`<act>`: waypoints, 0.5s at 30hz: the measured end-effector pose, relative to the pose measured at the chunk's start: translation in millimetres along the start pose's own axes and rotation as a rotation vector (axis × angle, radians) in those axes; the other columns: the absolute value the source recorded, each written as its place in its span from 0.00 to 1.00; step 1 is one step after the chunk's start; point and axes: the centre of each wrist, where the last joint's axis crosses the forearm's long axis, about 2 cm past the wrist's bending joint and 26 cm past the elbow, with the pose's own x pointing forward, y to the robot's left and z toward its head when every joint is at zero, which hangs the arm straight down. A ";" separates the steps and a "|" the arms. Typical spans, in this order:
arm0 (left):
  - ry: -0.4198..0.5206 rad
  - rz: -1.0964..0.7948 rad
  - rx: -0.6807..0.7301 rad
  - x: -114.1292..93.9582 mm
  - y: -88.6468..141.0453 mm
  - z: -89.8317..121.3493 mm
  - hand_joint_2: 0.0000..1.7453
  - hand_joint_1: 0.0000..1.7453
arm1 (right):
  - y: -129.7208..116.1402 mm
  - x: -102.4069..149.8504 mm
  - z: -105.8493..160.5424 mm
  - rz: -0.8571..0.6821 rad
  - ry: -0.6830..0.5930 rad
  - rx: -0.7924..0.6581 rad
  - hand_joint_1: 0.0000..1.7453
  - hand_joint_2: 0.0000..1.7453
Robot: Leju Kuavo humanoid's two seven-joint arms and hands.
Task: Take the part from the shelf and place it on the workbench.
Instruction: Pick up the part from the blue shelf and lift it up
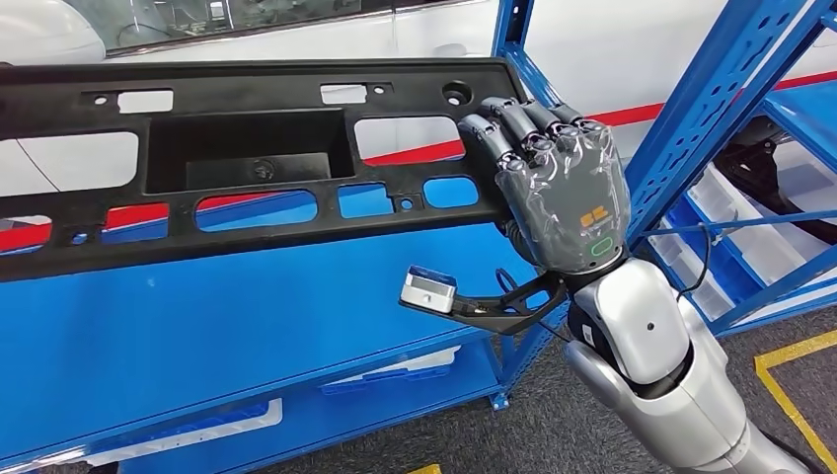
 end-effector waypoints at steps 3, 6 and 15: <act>-0.001 0.000 0.000 0.0 -0.2 0.0 1.00 0.00 | 0.0 0.4 0.9 -0.003 0.001 0.000 1.00 1.00; -0.001 0.001 0.000 -0.1 -0.5 0.1 1.00 0.00 | 0.0 0.5 1.3 -0.004 0.002 0.000 1.00 1.00; 0.000 0.007 0.009 -0.3 -0.1 0.1 1.00 0.00 | -1.1 0.3 2.0 -0.024 0.004 -0.006 1.00 1.00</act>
